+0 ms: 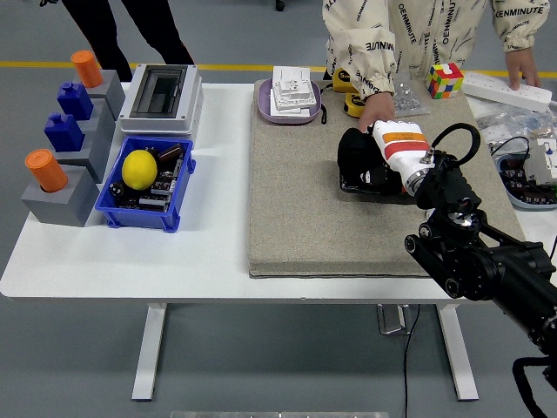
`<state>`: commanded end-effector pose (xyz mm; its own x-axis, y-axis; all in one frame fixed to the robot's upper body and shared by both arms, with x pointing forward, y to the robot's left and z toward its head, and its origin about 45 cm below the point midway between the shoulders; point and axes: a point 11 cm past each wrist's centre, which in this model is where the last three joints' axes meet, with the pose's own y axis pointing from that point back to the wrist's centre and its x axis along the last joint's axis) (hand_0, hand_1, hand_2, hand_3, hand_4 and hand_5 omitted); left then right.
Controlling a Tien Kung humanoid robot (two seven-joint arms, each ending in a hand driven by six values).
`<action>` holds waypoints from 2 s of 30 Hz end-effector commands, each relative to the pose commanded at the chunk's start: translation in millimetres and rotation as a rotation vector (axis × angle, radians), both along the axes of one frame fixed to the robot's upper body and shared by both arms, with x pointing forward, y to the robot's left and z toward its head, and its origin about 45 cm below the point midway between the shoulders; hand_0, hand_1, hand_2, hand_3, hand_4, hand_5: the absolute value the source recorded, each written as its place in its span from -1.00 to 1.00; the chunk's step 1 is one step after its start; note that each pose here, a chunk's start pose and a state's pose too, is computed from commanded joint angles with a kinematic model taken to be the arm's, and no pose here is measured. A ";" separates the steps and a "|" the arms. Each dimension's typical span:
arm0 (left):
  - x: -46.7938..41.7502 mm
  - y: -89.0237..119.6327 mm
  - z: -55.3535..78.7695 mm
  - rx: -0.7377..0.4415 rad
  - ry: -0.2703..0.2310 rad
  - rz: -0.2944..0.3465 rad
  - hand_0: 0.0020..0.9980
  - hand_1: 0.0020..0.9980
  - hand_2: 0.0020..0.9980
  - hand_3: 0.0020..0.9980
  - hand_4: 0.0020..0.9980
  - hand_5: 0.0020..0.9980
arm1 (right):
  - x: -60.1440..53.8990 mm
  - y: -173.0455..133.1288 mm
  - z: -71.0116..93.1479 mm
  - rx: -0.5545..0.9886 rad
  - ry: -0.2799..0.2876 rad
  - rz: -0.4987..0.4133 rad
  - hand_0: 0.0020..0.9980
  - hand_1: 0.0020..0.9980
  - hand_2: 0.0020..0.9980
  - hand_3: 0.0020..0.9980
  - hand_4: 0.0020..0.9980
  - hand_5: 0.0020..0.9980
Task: Pick the rag up,wipe the panel,place it on the desk
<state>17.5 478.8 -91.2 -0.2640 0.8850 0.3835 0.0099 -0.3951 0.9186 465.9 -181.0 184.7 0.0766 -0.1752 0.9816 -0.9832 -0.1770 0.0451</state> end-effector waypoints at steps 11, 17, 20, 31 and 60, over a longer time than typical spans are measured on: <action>0.6 0.7 0.4 0.001 0.000 -0.004 0.29 0.39 0.47 0.13 0.19 -0.06 | -1.3 9.6 0.8 -0.019 -0.003 0.034 -0.44 -0.28 -0.16 -0.15 1.00 -0.77; 1.3 0.8 0.4 0.001 -0.001 -0.005 0.29 0.39 0.47 0.13 0.19 -0.06 | -1.6 13.9 1.3 -0.030 -0.003 0.050 -0.44 -0.28 -0.16 -0.15 1.00 -0.77; 0.9 0.6 0.3 0.001 -0.001 -0.004 0.29 0.39 0.47 0.13 0.19 -0.06 | -1.2 13.2 1.4 -0.029 -0.001 0.047 -0.44 -0.28 -0.16 -0.15 1.00 -0.77; -0.3 0.2 0.0 0.000 0.000 -0.002 0.30 0.39 0.48 0.13 0.19 -0.06 | 2.3 -8.1 -1.9 -0.031 0.010 -0.009 -0.44 -0.28 -0.16 -0.15 1.00 -0.77; -3.3 -1.9 -1.1 -0.003 0.002 0.004 0.29 0.39 0.47 0.13 0.19 -0.06 | -6.8 -170.2 -1.1 -0.106 0.018 -0.316 -0.44 -0.28 -0.16 -0.14 1.00 -0.77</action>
<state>14.2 477.0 -92.3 -0.2670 0.8853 0.3808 0.0128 -0.3918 0.9199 459.1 -351.2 183.6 0.0527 -0.0896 0.9946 -0.9875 0.1435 0.0653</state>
